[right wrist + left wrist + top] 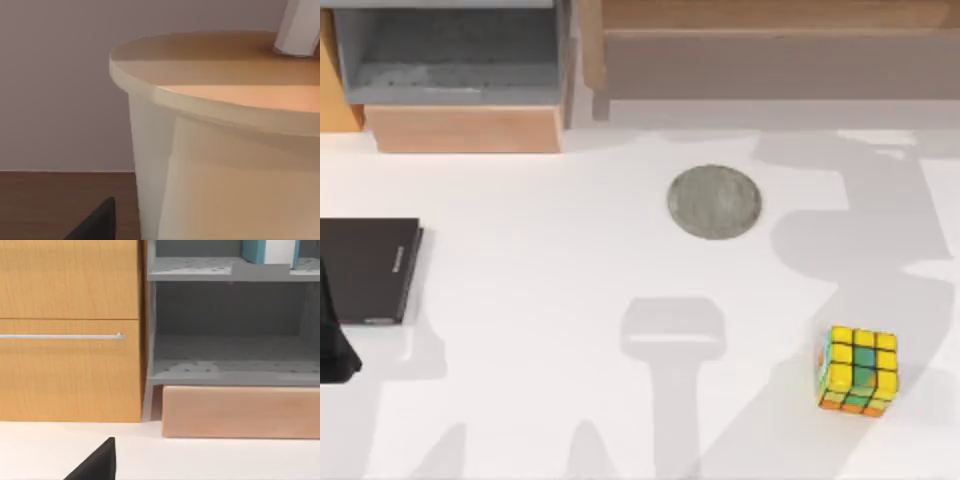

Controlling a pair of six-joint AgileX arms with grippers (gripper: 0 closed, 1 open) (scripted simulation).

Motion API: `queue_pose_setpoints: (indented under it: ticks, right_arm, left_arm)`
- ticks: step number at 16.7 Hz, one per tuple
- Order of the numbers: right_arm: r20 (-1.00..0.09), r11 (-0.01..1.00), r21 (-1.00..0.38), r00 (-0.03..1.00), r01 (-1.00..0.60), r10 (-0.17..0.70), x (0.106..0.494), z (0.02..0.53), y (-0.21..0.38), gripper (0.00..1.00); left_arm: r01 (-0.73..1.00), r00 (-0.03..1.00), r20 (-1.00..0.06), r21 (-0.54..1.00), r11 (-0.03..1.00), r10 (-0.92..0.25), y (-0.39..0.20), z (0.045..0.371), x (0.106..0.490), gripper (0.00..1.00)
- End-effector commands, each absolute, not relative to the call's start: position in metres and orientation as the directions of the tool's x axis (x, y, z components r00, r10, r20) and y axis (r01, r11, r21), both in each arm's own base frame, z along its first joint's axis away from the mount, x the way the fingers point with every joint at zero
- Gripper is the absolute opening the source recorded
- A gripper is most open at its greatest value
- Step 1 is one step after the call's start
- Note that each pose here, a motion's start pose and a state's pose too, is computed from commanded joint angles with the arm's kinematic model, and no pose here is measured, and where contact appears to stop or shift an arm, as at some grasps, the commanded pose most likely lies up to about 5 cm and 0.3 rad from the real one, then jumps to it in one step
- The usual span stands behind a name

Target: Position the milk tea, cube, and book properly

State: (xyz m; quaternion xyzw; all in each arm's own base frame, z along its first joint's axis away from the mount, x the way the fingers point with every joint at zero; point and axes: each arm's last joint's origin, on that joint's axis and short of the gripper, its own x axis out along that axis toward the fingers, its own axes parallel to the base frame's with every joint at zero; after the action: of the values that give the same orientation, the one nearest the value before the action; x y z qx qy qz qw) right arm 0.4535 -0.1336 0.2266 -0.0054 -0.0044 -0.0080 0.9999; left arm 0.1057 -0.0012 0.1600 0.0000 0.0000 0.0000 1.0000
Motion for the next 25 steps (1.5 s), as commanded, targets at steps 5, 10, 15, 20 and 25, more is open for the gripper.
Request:
queue_pose_setpoints:
  ticks: [5,10,15,20,25]
  right_arm:
    - [0.008,1.000,-0.011,1.000,0.016,-0.016,0.4666,0.2264,-0.1322,1.00]
    - [0.008,1.000,-0.011,1.000,0.016,-0.016,0.4666,0.2264,-0.1322,0.77]
    - [0.008,1.000,-0.011,1.000,0.016,-0.016,0.4666,0.2264,-0.1322,0.40]
    - [0.008,1.000,-0.011,1.000,0.016,-0.016,0.4666,0.2264,-0.1322,0.02]
    - [0.008,1.000,-0.011,1.000,0.016,-0.016,0.4666,0.2264,-0.1322,0.00]
  left_arm:
    - [0.000,1.000,0.000,0.000,1.000,0.000,-0.0012,0.1600,0.1057,1.00]
    - [0.000,1.000,0.000,0.000,1.000,0.000,-0.0012,0.1600,0.1057,1.00]
    - [0.000,1.000,0.000,0.000,1.000,0.000,-0.0012,0.1600,0.1057,1.00]
    - [0.000,1.000,0.000,0.000,1.000,0.000,-0.0012,0.1600,0.1057,1.00]
    - [0.000,1.000,0.000,0.000,1.000,0.000,-0.0012,0.1600,0.1057,1.00]
